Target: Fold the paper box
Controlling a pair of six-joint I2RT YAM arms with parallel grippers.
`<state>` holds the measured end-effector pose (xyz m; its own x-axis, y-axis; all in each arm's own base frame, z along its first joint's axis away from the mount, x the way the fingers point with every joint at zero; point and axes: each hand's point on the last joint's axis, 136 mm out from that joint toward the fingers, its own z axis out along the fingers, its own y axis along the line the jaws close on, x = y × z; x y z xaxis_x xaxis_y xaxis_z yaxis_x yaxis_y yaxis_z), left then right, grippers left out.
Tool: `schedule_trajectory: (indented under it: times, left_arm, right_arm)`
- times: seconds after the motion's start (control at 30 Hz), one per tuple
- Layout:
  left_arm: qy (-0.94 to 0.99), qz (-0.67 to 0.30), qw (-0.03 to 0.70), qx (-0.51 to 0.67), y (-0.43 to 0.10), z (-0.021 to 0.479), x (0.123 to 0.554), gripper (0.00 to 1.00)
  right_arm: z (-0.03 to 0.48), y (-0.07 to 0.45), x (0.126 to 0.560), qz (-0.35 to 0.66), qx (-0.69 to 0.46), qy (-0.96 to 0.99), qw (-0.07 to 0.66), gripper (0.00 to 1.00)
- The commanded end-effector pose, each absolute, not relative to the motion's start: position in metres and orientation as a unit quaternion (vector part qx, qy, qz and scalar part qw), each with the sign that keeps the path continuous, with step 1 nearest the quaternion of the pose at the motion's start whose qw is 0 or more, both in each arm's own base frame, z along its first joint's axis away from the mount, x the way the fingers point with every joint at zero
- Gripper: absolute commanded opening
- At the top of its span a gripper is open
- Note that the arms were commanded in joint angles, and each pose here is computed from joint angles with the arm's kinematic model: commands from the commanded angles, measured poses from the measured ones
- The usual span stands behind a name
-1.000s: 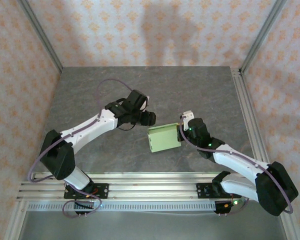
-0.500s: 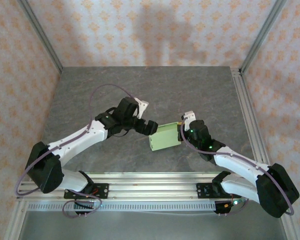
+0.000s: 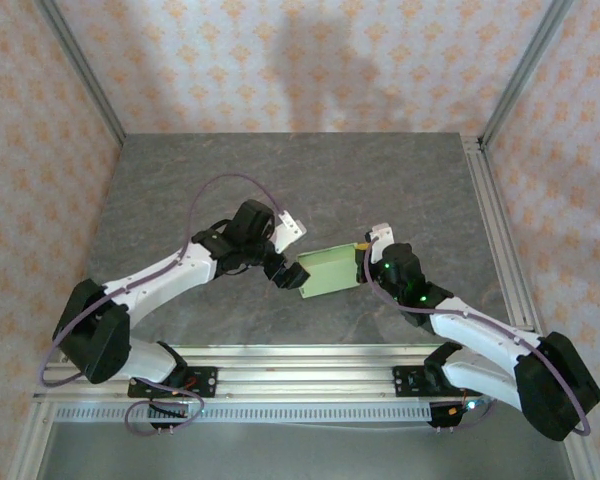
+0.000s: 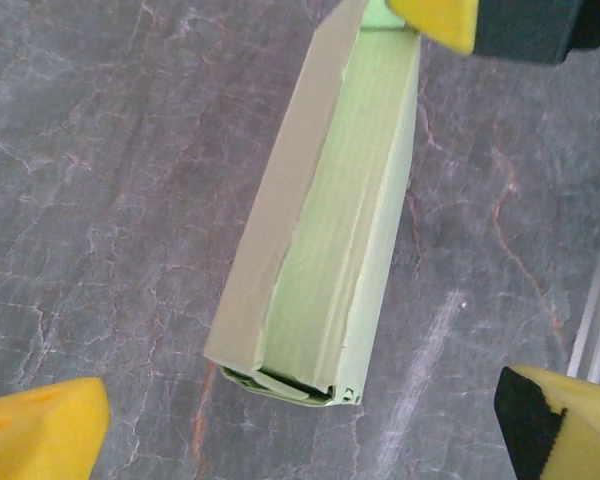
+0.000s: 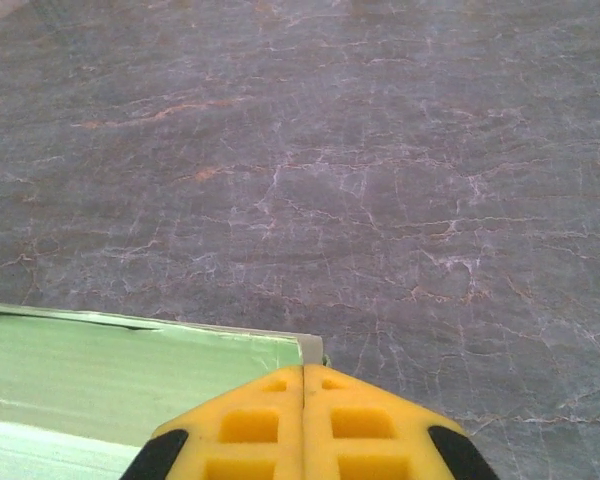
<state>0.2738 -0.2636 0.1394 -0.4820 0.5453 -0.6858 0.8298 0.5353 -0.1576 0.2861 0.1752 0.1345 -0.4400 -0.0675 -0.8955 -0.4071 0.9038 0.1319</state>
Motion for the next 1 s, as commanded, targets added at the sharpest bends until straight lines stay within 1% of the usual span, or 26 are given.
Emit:
schedule_trajectory:
  times: [0.0, 0.17, 0.23, 0.37, 0.57, 0.67, 0.83, 0.9, 0.97]
  left_arm:
    - [0.810, -0.238, 0.278, 0.458, -0.267, 0.131, 0.273, 0.99]
    - [0.806, -0.250, 0.248, 0.476, -0.275, 0.124, 0.273, 0.95]
    - [0.807, -0.244, 0.240, 0.482, -0.276, 0.119, 0.274, 0.92]
    - [0.812, -0.232, 0.230, 0.484, -0.276, 0.112, 0.278, 0.81]
    - [0.812, -0.219, 0.218, 0.496, -0.279, 0.104, 0.278, 0.72]
    - [0.811, -0.212, 0.204, 0.506, -0.282, 0.097, 0.274, 0.72]
    - [0.809, -0.213, 0.189, 0.514, -0.288, 0.090, 0.271, 0.74]
    - [0.809, -0.214, 0.186, 0.515, -0.290, 0.088, 0.271, 0.74]
    - [0.808, -0.214, 0.179, 0.518, -0.291, 0.086, 0.271, 0.72]
  right_arm:
    - [0.141, 0.178, 0.284, 0.181, -0.143, 0.820, 0.524, 0.00]
    - [0.140, 0.176, 0.282, 0.178, -0.145, 0.819, 0.525, 0.00]
    - [0.137, 0.176, 0.281, 0.178, -0.146, 0.820, 0.525, 0.00]
    - [0.133, 0.175, 0.279, 0.180, -0.145, 0.821, 0.523, 0.00]
    - [0.131, 0.176, 0.278, 0.184, -0.146, 0.820, 0.521, 0.00]
    - [0.130, 0.176, 0.277, 0.185, -0.147, 0.820, 0.522, 0.00]
    - [0.132, 0.177, 0.277, 0.189, -0.148, 0.817, 0.524, 0.00]
    - [0.133, 0.177, 0.277, 0.190, -0.149, 0.816, 0.525, 0.00]
    - [0.133, 0.177, 0.276, 0.190, -0.149, 0.817, 0.524, 0.00]
